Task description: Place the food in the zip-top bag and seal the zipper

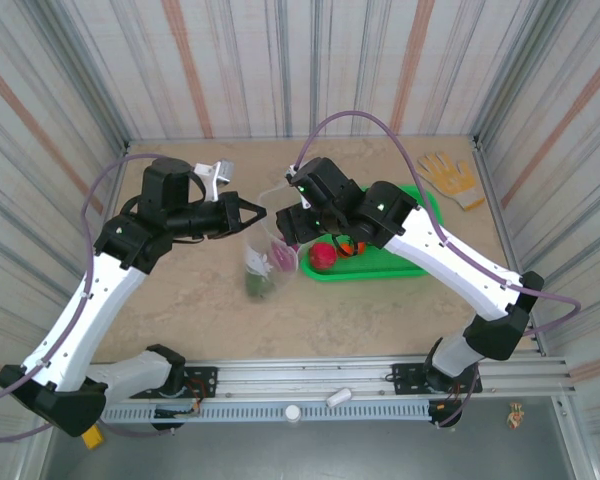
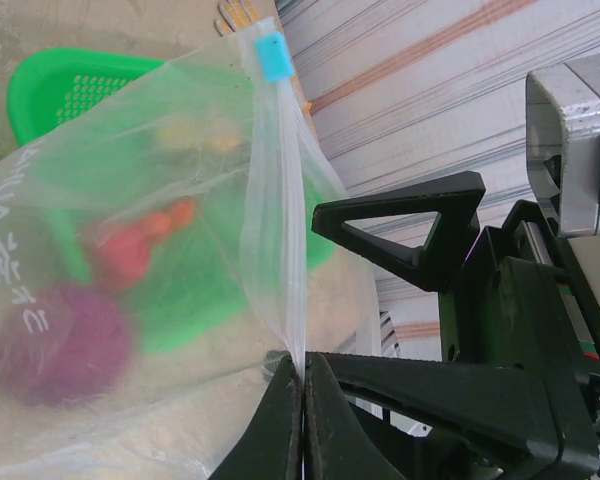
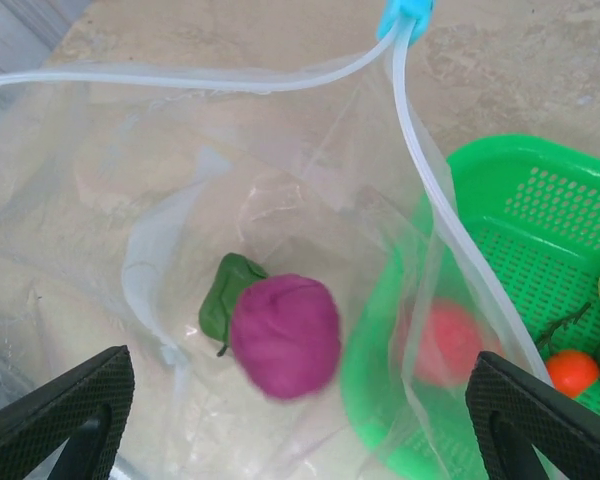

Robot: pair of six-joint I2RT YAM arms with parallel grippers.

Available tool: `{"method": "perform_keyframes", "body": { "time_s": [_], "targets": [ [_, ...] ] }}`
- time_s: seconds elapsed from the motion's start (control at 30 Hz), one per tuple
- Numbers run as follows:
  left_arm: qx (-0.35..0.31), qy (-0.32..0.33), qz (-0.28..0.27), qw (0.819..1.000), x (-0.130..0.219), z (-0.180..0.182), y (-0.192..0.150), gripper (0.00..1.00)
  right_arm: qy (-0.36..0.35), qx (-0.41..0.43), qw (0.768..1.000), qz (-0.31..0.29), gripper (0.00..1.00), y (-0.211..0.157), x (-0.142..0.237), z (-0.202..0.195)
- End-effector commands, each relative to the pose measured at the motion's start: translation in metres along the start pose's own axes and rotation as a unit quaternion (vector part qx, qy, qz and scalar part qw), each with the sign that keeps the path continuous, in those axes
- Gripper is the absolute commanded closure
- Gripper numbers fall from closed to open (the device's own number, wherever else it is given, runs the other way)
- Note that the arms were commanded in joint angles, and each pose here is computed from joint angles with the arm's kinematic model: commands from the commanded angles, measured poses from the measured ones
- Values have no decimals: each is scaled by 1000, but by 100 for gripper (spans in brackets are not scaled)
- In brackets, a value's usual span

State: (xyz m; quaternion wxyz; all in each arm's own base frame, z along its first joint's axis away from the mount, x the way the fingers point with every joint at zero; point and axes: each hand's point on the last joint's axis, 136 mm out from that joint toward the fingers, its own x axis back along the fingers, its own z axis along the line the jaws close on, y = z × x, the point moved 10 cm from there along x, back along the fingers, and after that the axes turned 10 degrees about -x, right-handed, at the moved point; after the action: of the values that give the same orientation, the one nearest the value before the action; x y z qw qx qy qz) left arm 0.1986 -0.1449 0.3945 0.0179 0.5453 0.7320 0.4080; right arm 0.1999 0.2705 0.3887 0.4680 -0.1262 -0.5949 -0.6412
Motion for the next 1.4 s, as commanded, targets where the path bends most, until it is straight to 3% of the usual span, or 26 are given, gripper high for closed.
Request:
{"method": "perform_keyframes", "body": {
  "time_s": [0.0,0.43,0.77,0.9,1.0,1.17,1.37],
  "targets": [
    [-19,-5,-5,1000,3,-5,2,100,8,5,1000,-12,11,5,14,0],
    [-13,8,1,1000,-2,4,-4,100,105,-28,992,-57,16,18,49,-8],
    [-7,19,-7,1000,3,15,-7,100,83,-159,981,-72,16,18,48,-95],
    [-11,17,-10,1000,7,14,-8,100,21,-225,973,-33,15,2,21,-142],
    [-16,14,-14,1000,11,11,-9,100,-81,-239,968,-7,14,-16,-5,-173],
    [-26,9,-19,999,18,6,-8,100,-243,-251,937,16,13,-40,-39,-218],
    [-34,6,-16,999,18,6,-10,100,-287,-292,912,22,13,-55,-69,-261]
  ]
}}
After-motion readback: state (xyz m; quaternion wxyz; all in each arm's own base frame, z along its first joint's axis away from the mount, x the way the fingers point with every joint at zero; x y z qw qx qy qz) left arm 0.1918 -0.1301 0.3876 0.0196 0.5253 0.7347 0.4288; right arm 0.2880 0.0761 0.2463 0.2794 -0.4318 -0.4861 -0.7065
